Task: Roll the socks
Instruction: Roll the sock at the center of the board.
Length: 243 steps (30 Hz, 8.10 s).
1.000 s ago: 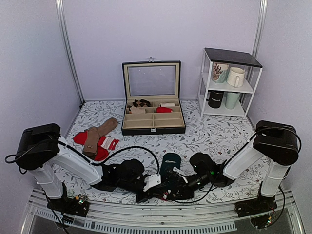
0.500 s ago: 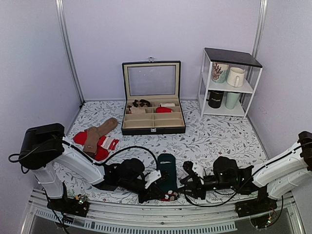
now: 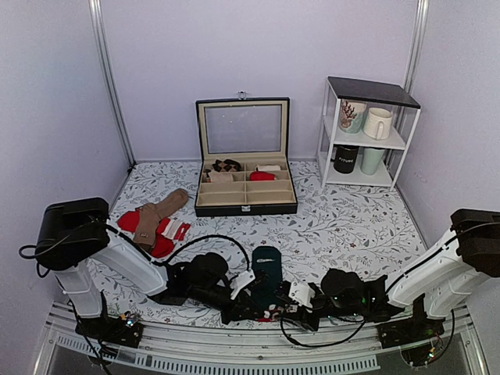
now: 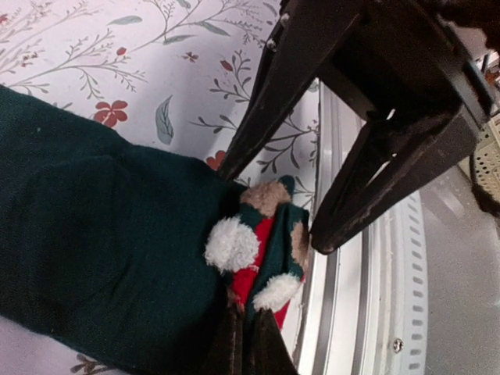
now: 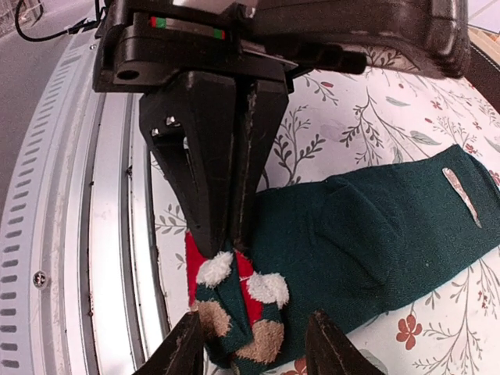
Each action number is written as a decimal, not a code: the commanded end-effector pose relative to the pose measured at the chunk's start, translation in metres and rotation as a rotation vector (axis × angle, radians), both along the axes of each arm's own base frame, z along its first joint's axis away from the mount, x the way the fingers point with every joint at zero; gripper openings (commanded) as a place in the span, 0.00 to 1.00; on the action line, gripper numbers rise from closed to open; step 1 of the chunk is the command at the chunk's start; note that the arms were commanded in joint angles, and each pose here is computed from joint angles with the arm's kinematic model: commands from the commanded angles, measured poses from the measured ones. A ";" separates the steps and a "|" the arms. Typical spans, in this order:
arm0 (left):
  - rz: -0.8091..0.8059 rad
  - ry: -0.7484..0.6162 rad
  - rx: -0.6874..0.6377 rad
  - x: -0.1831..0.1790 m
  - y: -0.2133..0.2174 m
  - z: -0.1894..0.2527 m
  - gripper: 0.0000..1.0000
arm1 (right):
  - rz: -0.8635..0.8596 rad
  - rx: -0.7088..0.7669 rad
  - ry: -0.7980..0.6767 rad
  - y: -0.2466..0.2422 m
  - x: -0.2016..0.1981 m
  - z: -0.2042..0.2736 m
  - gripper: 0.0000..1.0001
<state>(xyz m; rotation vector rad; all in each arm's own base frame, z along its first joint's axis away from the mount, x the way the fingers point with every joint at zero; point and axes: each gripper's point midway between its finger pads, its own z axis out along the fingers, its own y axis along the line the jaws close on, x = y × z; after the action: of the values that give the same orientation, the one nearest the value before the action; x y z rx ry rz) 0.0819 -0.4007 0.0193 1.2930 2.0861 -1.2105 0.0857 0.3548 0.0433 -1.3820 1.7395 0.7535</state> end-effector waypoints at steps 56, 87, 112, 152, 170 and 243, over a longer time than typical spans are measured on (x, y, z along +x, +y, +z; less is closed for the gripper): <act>-0.100 -0.577 -0.004 -0.021 0.012 0.027 0.74 | -0.117 -0.273 0.953 -0.040 -0.043 -0.090 0.12; -0.054 -0.596 -0.042 -0.015 0.015 0.032 0.70 | -0.123 -0.289 0.968 -0.043 -0.044 -0.094 0.12; -0.120 -0.522 0.008 -0.020 0.009 0.006 0.27 | -0.122 -0.293 0.974 -0.044 -0.044 -0.094 0.11; -0.095 -0.194 0.098 -0.021 0.033 -0.036 0.00 | -0.220 -0.040 0.560 -0.017 0.027 -0.015 0.33; -0.086 -0.059 0.159 -0.023 0.043 -0.056 0.00 | 0.089 0.071 -0.070 0.005 -0.014 0.026 0.53; -0.134 -0.436 -0.024 -0.019 0.018 0.004 0.34 | -0.052 -0.310 0.883 -0.029 -0.033 -0.076 0.04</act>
<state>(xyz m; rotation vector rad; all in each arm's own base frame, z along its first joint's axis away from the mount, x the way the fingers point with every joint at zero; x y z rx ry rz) 0.0701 -0.3849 0.0329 1.5168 1.6879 -0.8934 0.0751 0.3709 0.0207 -1.2583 2.3184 1.3699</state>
